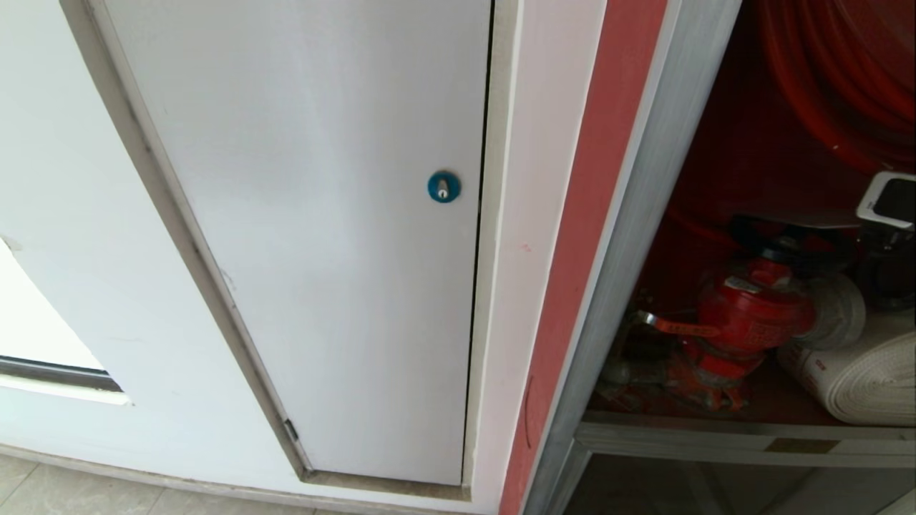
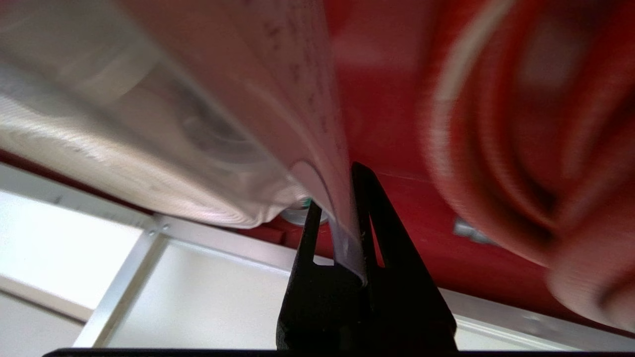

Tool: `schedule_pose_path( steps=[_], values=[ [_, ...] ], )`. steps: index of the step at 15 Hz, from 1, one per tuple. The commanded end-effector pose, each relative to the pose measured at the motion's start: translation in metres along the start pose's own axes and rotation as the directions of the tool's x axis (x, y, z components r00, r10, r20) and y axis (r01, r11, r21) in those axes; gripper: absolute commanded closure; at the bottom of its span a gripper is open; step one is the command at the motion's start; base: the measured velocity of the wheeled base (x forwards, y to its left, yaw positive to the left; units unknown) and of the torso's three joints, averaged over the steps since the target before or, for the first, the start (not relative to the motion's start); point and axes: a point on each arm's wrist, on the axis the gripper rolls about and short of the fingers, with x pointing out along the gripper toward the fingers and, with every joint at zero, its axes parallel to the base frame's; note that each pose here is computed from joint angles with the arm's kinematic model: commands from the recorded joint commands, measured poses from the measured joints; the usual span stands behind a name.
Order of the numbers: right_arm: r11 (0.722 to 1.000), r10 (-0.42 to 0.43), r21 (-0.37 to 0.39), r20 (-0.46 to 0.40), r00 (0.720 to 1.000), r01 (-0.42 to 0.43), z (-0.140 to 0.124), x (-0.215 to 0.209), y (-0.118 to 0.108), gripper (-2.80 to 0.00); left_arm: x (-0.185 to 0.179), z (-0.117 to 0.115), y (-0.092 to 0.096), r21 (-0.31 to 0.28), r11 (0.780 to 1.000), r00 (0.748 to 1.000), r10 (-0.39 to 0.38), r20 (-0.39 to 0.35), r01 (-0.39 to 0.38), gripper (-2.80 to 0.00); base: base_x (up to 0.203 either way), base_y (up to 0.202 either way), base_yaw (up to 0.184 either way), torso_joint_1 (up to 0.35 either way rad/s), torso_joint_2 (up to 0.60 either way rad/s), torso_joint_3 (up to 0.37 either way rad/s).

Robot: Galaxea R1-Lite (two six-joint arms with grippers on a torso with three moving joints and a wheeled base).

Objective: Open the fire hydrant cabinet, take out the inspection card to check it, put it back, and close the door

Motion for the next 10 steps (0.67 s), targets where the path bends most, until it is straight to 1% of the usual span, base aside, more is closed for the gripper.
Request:
schedule_pose_path(
  steps=[1, 4, 7, 10],
  values=[
    [1.000, 0.024, -0.018, -0.008, 1.000, -0.024, 0.000, 0.004, 0.007, 0.00, 0.000, 0.000, 0.000, 0.000, 1.000, 1.000, 0.001, -0.001, -0.001, 0.00, 0.000, 0.000, 0.000, 0.000, 0.00, 0.000],
    [0.999, 0.030, -0.019, -0.009, 1.000, -0.030, 0.000, 0.008, 0.014, 0.00, 0.000, 0.000, 0.000, 0.000, 1.000, 1.000, 0.001, -0.002, -0.001, 0.00, 0.000, 0.000, 0.000, 0.000, 0.00, 0.000],
    [1.000, -0.012, -0.003, 0.000, 1.000, 0.012, 0.004, 0.019, 0.022, 0.00, 0.000, 0.000, 0.000, 0.000, 1.000, 1.000, 0.000, -0.001, 0.000, 0.00, 0.000, 0.000, 0.000, 0.000, 0.00, 0.000],
    [1.000, -0.010, -0.006, -0.002, 1.000, 0.010, 0.004, 0.020, 0.023, 0.00, 0.000, 0.000, 0.000, 0.000, 1.000, 1.000, 0.000, -0.001, 0.000, 0.00, 0.000, 0.000, 0.000, 0.000, 0.00, 0.000]
  ],
)
